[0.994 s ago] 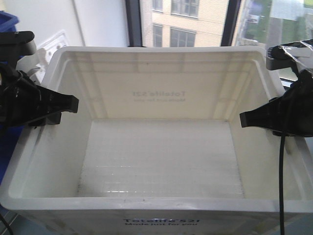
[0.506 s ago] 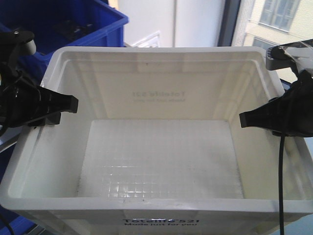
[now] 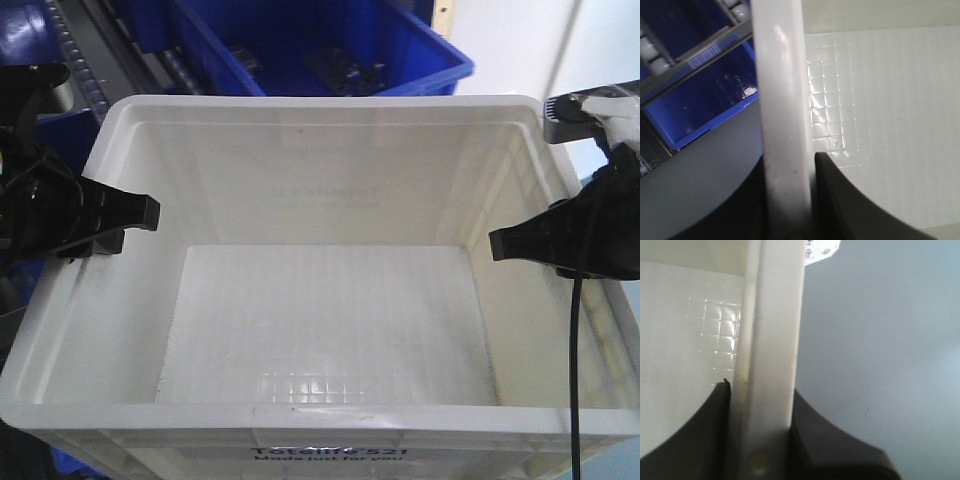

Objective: Move bin from left to right shelf
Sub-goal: 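Keep holding the tote with both grippers while driving to the other shelf, then push the held tote forward onto the roller shelf with both grippers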

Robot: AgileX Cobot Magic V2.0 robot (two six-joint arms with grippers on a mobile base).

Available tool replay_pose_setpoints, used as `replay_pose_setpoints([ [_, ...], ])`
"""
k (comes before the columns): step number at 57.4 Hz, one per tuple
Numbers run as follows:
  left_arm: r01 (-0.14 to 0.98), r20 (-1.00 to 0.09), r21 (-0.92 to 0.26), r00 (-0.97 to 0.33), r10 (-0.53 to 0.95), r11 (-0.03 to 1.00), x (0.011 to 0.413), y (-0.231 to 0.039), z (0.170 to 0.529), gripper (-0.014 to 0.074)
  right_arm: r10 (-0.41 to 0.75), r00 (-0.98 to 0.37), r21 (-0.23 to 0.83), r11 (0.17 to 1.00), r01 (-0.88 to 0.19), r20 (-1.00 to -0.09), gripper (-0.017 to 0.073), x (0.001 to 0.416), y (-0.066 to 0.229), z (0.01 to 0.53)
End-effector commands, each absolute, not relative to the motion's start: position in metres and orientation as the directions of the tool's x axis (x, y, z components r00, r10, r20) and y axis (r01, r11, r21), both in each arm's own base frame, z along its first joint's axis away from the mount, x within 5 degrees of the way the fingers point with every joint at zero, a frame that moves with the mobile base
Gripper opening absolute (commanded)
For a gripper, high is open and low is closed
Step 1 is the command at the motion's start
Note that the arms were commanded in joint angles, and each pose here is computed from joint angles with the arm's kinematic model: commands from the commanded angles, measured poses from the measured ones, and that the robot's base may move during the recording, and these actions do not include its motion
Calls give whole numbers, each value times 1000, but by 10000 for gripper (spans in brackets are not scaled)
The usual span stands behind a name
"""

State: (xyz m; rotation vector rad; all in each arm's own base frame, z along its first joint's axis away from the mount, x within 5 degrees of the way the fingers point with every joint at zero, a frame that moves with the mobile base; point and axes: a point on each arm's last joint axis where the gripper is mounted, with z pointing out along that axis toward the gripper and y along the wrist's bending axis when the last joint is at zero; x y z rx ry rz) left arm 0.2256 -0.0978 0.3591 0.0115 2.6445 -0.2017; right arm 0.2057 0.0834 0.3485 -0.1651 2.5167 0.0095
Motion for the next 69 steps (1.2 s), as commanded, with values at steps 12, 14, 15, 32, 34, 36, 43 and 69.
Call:
replay_pose_setpoints([
  [12, 90, -591, -202, -805, -48, 975, 223, -100, 383, -6, -126, -694, -22, 987, -156, -709, 10, 208, 84, 374],
  [14, 90, -591, -202, -805, -48, 975, 223, -100, 383, -6, -126, -694, -22, 987, -156, -709, 10, 208, 84, 374],
  [15, 90, -591, -202, -805, -48, 975, 223, -100, 383, -6, -126, -694, -22, 987, -156, -709, 10, 208, 84, 374],
  [32, 90, -591, -202, -805, -48, 975, 223, -100, 383, -6, -126, -694, -22, 987, -156, -709, 10, 208, 84, 374],
  [34, 90, -591, -202, -805, -48, 975, 223, -100, 383, -6, -126, -694, -22, 987, -156, -709, 10, 208, 84, 374],
  [36, 90, -591, -202, -805, -48, 975, 223, -100, 383, -6, -126, -694, -22, 987, -156, -709, 10, 208, 84, 374],
  [43, 90, -591, -202, -805, -48, 975, 223, -100, 383, -6, -126, -694, -22, 987, -156, -709, 10, 208, 84, 374],
  [69, 90, -592, -202, -805, -48, 975, 223, -99, 383, -6, -126, -694, -22, 987, -156, -709, 10, 208, 84, 374],
])
